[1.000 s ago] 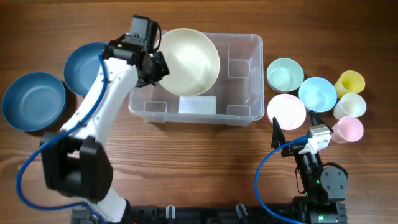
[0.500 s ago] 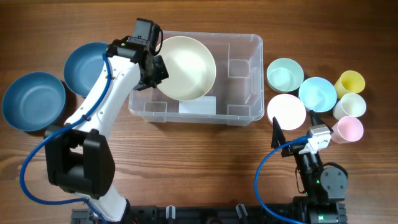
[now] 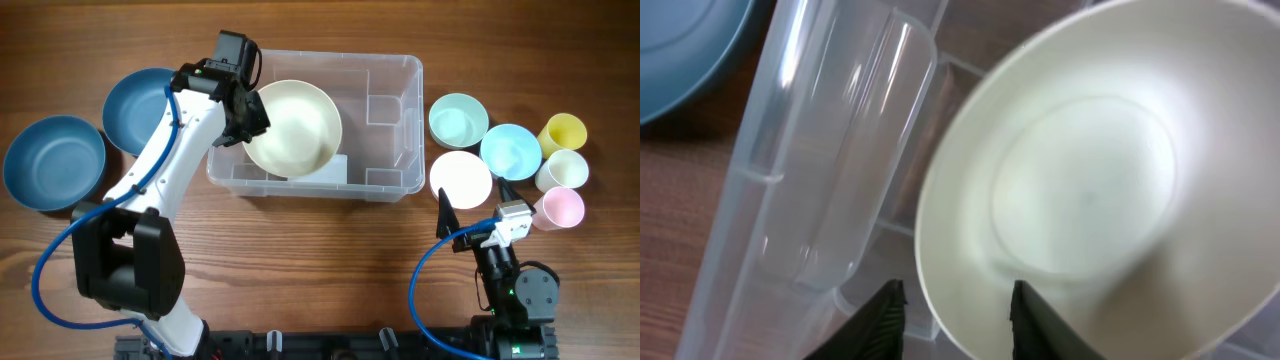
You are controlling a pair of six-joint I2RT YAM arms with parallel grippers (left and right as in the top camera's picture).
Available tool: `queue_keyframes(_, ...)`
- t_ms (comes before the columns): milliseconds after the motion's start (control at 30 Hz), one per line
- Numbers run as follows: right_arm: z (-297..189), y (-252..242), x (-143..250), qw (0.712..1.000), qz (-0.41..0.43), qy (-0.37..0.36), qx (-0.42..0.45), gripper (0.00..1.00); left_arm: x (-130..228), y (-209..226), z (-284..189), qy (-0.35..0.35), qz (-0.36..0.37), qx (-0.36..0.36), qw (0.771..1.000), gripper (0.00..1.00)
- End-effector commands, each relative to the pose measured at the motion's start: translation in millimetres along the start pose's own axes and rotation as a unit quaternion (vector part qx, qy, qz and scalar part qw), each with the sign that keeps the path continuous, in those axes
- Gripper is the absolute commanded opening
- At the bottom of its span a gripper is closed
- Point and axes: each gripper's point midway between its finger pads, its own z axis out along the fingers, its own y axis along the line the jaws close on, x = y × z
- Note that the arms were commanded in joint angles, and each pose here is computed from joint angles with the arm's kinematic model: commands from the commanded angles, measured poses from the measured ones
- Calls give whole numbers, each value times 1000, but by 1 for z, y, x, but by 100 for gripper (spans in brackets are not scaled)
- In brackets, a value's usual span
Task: Pack container
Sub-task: 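Open the left gripper and withdraw it toward the teal bowls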
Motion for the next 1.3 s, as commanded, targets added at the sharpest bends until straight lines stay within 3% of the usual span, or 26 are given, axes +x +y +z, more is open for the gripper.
queue_keyframes(0,0,4,2,1000,-6,1,-11,100,-7,-3,-12,-16,-1,9,1000,31)
queue_keyframes(300,0,4,2,1000,-6,1,-11,100,-18,-6,-73,-85,-5,52,995,26)
queue_keyframes(400,0,4,2,1000,-6,1,-11,100,-13,0,-99,-103,12,61,993,18)
queue_keyframes(533,0,4,2,1000,-6,1,-11,100,-15,35,-131,-156,4,3,988,12)
queue_keyframes(600,0,4,2,1000,-6,1,-11,100,-17,56,-145,-177,-26,-19,984,16)
queue_keyframes(700,0,4,2,1000,-6,1,-11,100,-19,83,-159,-188,-82,-25,978,35)
queue_keyframes(767,0,4,2,1000,-6,1,-11,100,-22,106,-162,-188,-132,-36,973,37)
queue_keyframes(867,0,4,2,1000,-5,1,-11,100,-26,138,-156,-169,-197,-34,965,49)
queue_keyframes(933,0,4,2,1000,-5,1,-11,100,-28,153,-151,-154,-225,-25,962,50)
queue_keyframes(1133,0,4,2,1000,-5,1,-11,100,-29,206,-125,-107,-374,-16,921,49)
queue_keyframes(1267,0,4,2,1000,-5,1,-11,100,-32,215,-96,-77,-408,-5,910,49)
